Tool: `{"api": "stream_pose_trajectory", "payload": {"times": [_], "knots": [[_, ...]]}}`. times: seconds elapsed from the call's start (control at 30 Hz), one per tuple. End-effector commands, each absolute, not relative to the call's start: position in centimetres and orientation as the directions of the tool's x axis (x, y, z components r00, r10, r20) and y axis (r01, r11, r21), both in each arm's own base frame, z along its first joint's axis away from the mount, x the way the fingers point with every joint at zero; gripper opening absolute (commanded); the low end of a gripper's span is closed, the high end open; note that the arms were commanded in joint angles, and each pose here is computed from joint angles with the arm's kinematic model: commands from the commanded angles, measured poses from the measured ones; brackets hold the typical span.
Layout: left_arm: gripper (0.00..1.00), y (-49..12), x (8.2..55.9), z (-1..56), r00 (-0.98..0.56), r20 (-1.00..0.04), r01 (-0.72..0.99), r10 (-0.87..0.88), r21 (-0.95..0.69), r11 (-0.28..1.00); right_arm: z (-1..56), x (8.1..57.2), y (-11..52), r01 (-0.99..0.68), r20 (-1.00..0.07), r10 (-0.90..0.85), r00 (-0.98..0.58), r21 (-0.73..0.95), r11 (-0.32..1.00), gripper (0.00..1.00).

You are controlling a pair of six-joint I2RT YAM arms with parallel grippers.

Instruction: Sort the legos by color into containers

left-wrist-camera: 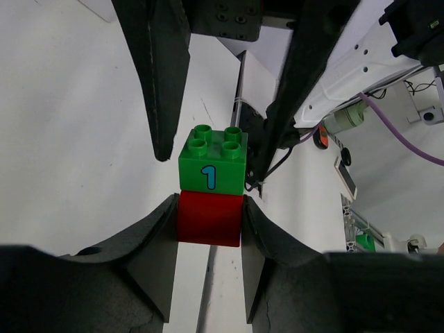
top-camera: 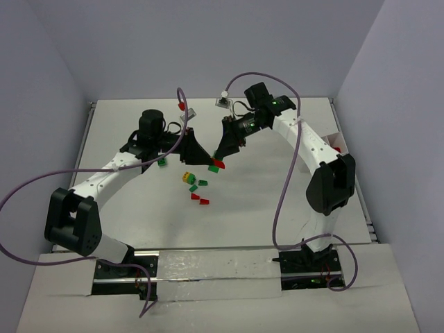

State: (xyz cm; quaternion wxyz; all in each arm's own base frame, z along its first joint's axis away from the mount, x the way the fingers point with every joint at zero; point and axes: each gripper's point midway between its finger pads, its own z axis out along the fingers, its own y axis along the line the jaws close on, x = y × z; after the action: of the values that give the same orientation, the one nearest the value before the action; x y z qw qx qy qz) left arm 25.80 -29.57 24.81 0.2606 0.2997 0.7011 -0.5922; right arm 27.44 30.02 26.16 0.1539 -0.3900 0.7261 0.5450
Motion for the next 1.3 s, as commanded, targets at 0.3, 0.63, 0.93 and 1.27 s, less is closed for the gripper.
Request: {"api": "stream_pose_trajectory", "payload": {"times": [0.3, 0.63, 0.93, 1.27], "knots": [[0.00, -29.5, 25.4, 25.8, -0.621, -0.773, 0.784, 0.131, -0.611, 0.109, 27.8, 28.6, 28.2, -0.741, -0.670, -0.362, -0.648, 0.664, 0.098, 0.00], [0.00, -28.9, 24.7, 22.6, -0.644, -0.746, 0.765, 0.170, -0.626, 0.152, 30.5, 37.8, 17.2, -0.677, -0.721, -0.092, -0.687, 0.588, 0.443, 0.00], [0.00, -28.3, 30.6, 21.2, -0.627, -0.771, 0.724, 0.109, -0.526, 0.447, 20.4, 41.8, 0.6, -0.333, -0.613, -0.349, -0.709, -0.146, 0.932, 0.00], [0.00, -28.1, 32.9, 21.8, -0.627, -0.777, 0.681, 0.064, -0.506, 0.529, 15.2, 42.1, -4.6, -0.211, -0.496, -0.331, -0.803, -0.284, 0.935, 0.07]]}}
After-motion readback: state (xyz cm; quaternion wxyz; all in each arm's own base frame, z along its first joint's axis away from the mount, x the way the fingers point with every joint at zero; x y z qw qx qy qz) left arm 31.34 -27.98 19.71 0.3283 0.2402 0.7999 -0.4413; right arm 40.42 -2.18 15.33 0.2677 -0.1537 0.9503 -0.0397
